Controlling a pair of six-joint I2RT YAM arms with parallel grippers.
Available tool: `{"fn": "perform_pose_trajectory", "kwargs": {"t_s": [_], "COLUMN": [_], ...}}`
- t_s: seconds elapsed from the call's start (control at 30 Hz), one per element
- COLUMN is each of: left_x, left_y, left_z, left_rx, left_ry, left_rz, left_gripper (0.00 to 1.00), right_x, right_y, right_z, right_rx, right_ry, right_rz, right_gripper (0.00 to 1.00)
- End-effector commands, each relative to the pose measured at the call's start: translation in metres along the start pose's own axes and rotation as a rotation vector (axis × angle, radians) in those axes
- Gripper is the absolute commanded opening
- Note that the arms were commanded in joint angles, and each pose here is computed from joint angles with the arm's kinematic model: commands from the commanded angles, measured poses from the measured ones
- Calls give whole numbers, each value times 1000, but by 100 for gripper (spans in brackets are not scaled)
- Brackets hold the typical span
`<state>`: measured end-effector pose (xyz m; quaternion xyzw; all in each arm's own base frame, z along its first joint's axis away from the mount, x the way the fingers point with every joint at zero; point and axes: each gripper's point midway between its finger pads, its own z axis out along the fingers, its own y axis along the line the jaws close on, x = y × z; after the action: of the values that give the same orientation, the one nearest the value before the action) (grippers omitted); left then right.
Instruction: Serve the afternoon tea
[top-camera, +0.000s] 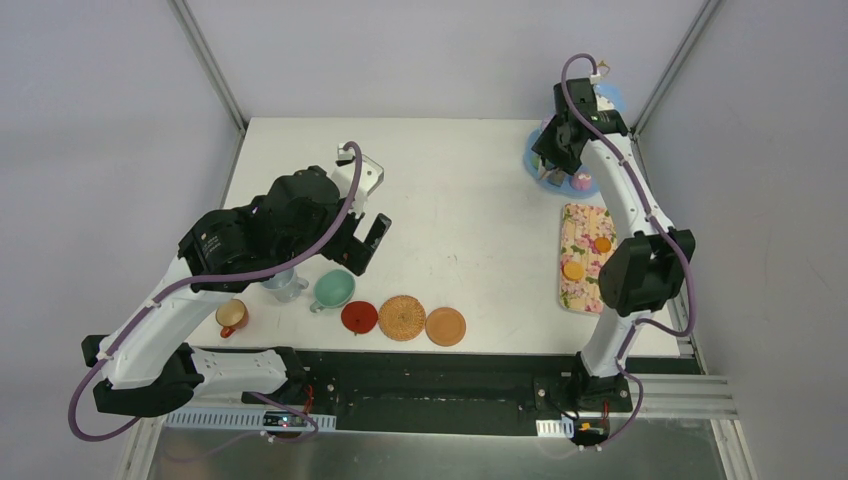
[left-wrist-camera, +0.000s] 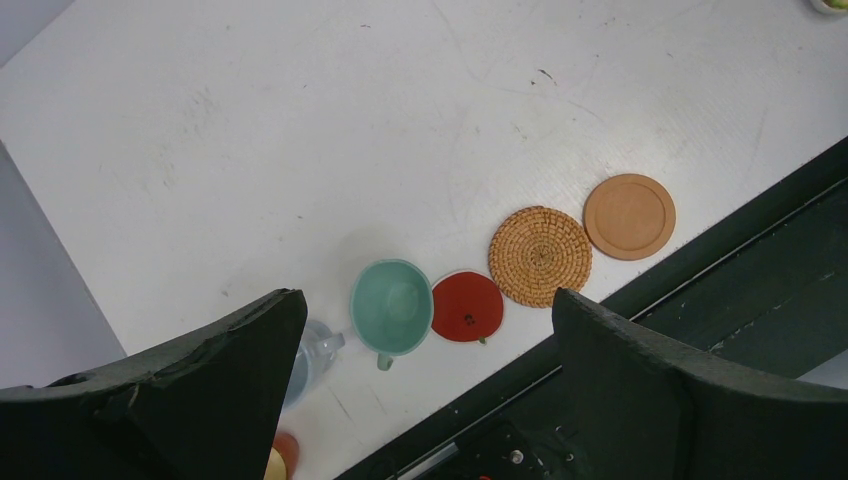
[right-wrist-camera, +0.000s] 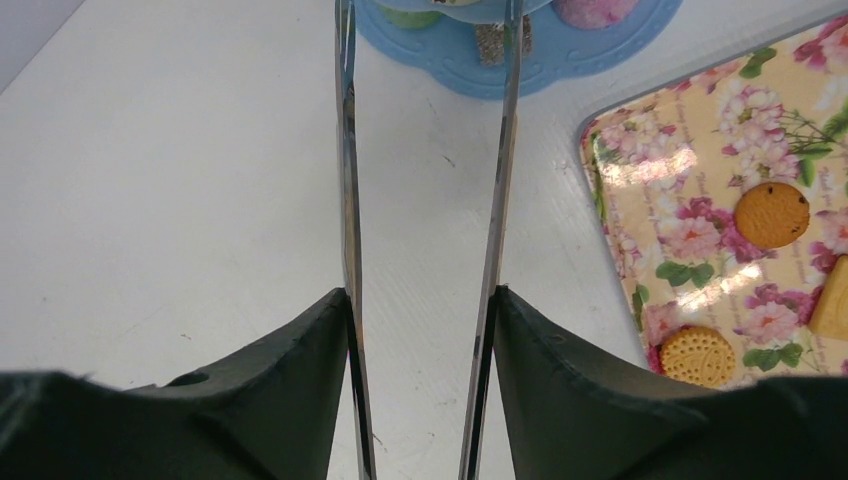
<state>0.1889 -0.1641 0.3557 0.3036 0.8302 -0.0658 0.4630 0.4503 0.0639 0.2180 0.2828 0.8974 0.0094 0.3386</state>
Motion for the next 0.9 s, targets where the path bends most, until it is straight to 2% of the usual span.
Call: {"fn": "perform_pose_trajectory", "kwargs": {"t_s": [0.0,0.23,0.43,0.67,0.87], "left_x": [-2,-2,-1,5,10], "left_y": [3,3,0,-10,-16], "left_z": [-8,-9,-9,-7,-8], "left_rx": [-1,-1,13,64,93], "left_ry": [-21,-25,-27,-29,-30], "left_rz": [21,27,23,13,24], "left_gripper": [100,100,100,100,100], "right_x": [-11,-13,-14,24,84], "right_y": [22,27,6,-77,-163], "right_z": [-26,-42,-84,-146,-153], "right_rx": [-91,-107,-88,-22,133], "right_ry": [-53,-64,-88,-131,-128], "right_rz": [56,45,26,99,213], "right_gripper": [56,56,55,55,55]}}
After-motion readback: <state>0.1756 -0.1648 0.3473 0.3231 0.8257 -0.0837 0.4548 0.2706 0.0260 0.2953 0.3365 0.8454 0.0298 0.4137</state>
